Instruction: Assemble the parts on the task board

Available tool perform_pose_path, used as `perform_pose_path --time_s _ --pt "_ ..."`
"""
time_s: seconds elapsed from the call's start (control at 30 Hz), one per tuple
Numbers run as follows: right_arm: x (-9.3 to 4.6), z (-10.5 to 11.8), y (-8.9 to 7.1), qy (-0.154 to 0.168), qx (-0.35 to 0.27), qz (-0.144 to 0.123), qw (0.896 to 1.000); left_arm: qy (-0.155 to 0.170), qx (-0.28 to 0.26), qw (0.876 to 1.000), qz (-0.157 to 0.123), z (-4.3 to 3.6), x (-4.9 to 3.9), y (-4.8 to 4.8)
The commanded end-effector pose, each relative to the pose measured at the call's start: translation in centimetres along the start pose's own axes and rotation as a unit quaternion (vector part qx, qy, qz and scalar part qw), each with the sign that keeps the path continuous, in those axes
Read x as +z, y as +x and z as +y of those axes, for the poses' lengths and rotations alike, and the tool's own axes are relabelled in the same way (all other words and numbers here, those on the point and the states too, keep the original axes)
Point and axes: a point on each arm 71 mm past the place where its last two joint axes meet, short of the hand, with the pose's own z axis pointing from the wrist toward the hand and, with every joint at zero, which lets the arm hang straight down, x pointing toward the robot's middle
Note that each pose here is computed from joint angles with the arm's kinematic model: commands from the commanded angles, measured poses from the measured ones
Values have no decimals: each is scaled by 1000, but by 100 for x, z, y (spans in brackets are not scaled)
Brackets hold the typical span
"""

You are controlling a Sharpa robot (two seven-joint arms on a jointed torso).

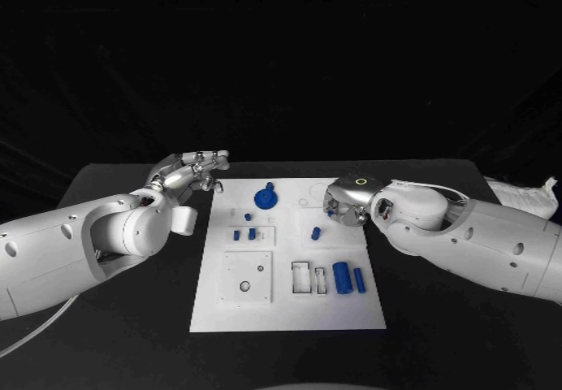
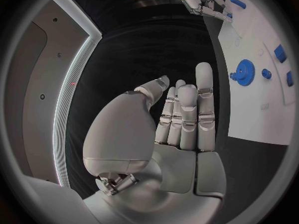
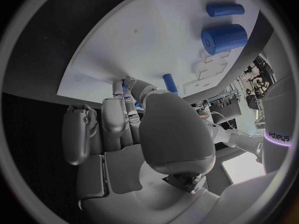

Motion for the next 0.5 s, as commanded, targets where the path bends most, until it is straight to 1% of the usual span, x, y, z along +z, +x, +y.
perform_pose_path --time_s 0.03,0.27,0.43,0.5 --pt "5 35 101 1 -20 31 999 2 -4 1000 3 -5 -3 15" --pt "17 82 116 -3 -28 30 999 1 -3 1000 3 -5 -4 17" --pt "14 99 111 -2 -35 21 999 0 -2 1000 2 -4 -4 17" --pt "11 106 102 -3 -36 12 999 0 -2 1000 2 -4 -4 18"
